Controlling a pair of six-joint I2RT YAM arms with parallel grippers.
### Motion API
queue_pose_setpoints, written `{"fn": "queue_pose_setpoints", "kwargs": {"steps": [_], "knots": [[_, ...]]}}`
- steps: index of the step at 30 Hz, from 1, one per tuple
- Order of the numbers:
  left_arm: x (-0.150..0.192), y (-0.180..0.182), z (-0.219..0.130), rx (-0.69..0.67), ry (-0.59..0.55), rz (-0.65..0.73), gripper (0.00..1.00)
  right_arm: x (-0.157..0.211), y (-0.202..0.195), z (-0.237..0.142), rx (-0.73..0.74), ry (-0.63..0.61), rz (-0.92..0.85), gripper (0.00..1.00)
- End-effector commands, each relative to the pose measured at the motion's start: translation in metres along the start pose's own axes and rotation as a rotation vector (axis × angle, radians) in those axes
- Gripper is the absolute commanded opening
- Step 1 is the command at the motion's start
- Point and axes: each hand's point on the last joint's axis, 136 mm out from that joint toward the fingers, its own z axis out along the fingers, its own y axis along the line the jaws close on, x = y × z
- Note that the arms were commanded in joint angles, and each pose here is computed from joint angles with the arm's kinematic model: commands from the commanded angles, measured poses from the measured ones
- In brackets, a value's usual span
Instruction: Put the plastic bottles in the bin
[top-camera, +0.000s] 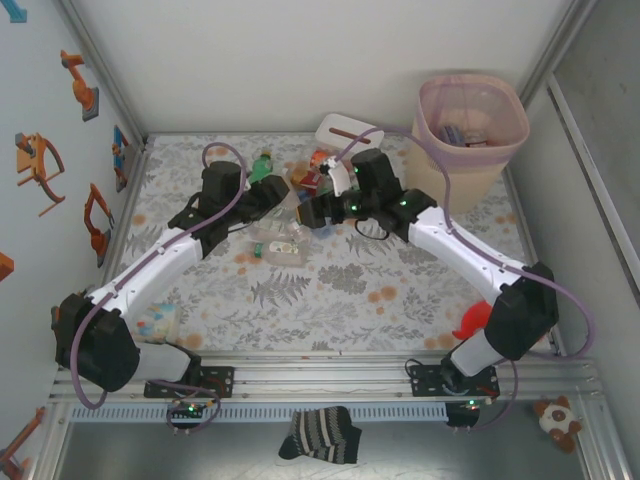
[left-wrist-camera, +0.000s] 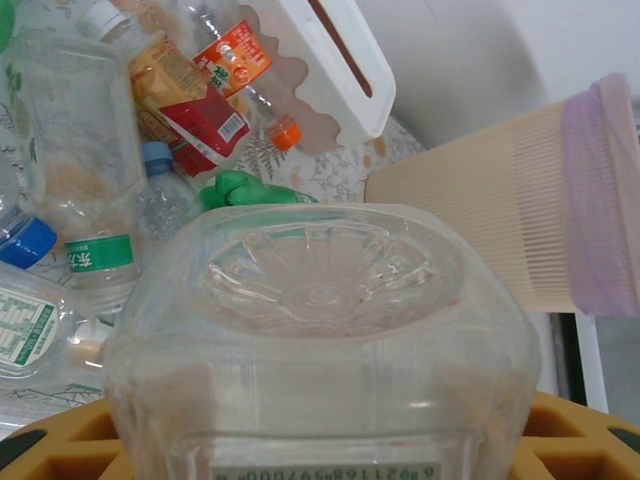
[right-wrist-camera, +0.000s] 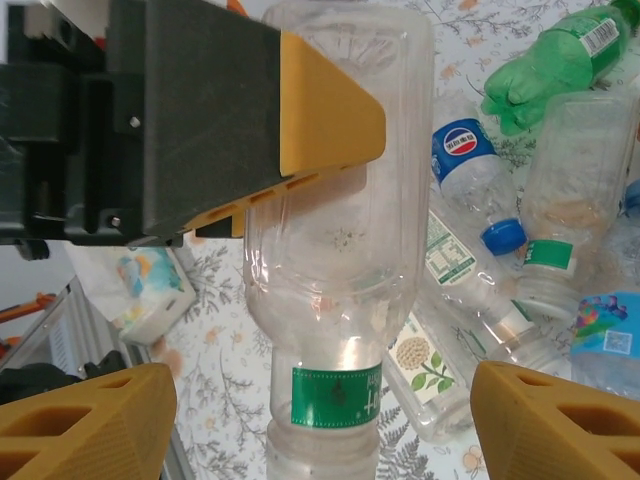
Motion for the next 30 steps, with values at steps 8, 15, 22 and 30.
{"fn": "queue_pose_setpoints", "kwargs": {"steps": [8, 15, 22, 30], "knots": [[-0.004, -0.021, -0.011, 0.097, -0.025, 0.015, 0.48, -0.029, 0.009, 0.024, -0.01, -0.219, -0.077, 0.79], [-0.002, -0.025, -0.012, 0.118, -0.02, -0.005, 0.48, -0.036, 0.01, 0.044, -0.054, -0.239, -0.101, 0.78], [-0.002, -0.025, -0.015, 0.117, -0.03, -0.008, 0.48, -0.036, 0.01, 0.051, -0.071, -0.241, -0.108, 0.73], [-0.003, -0.022, -0.016, 0.093, -0.034, -0.012, 0.51, -0.03, 0.009, 0.053, -0.07, -0.216, -0.098, 0.63]]}}
